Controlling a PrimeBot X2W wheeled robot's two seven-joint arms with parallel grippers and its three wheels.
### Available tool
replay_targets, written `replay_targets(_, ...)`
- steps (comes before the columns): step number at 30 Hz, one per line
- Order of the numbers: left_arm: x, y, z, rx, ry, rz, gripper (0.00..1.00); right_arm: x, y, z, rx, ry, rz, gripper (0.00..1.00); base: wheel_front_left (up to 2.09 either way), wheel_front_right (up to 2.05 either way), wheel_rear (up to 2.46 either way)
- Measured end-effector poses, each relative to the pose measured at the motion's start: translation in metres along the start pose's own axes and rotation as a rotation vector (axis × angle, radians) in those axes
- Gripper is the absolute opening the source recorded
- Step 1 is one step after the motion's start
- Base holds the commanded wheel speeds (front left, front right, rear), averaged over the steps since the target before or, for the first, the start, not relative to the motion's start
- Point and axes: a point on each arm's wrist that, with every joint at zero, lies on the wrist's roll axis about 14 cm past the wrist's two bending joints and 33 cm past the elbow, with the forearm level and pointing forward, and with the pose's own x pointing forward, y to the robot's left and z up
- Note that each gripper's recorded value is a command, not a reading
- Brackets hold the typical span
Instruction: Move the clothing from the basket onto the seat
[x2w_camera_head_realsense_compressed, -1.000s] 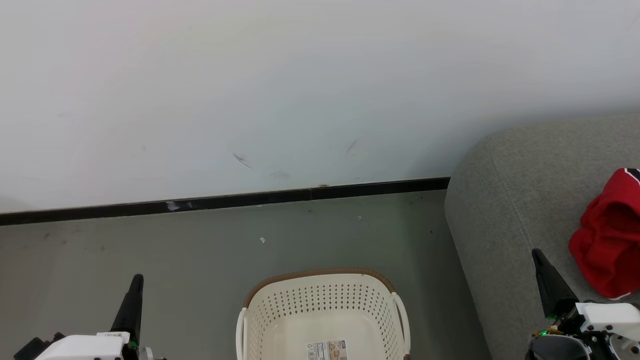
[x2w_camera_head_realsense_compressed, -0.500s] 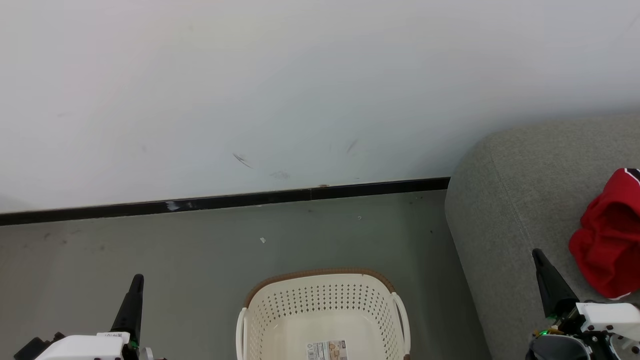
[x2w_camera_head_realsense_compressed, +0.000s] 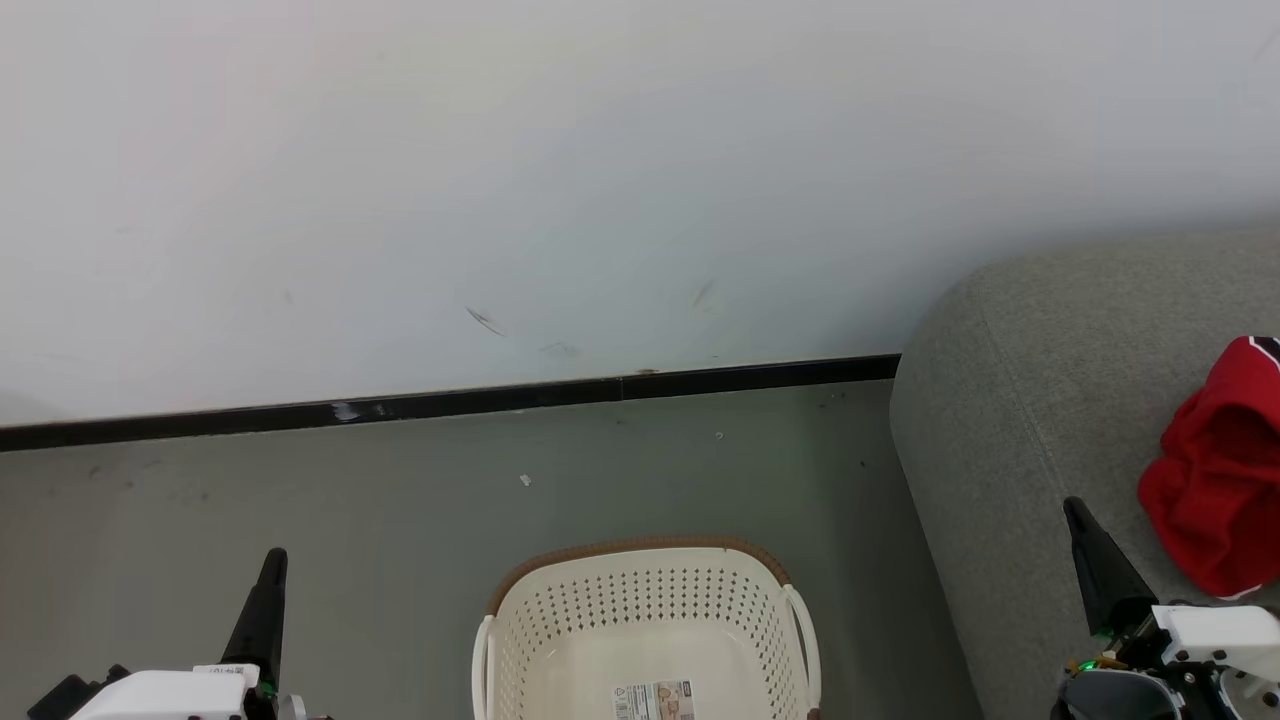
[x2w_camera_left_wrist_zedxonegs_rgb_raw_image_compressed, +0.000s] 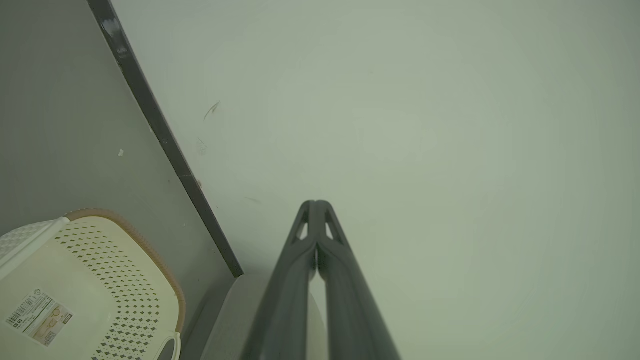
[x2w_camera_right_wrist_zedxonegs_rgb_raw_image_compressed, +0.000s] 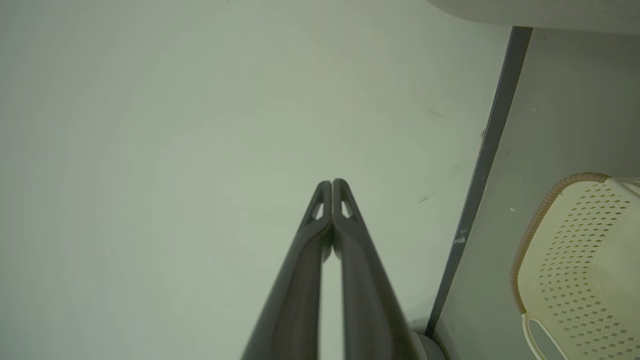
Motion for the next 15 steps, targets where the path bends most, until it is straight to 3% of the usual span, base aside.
replay_targets(15, 0.0, 0.0001, 0.0001, 0.0, 0.0, 0.0, 0.0, 0.0, 0.0, 0.0002, 0.001, -0.001, 0.0, 0.0, 0.0, 0.0, 0.0)
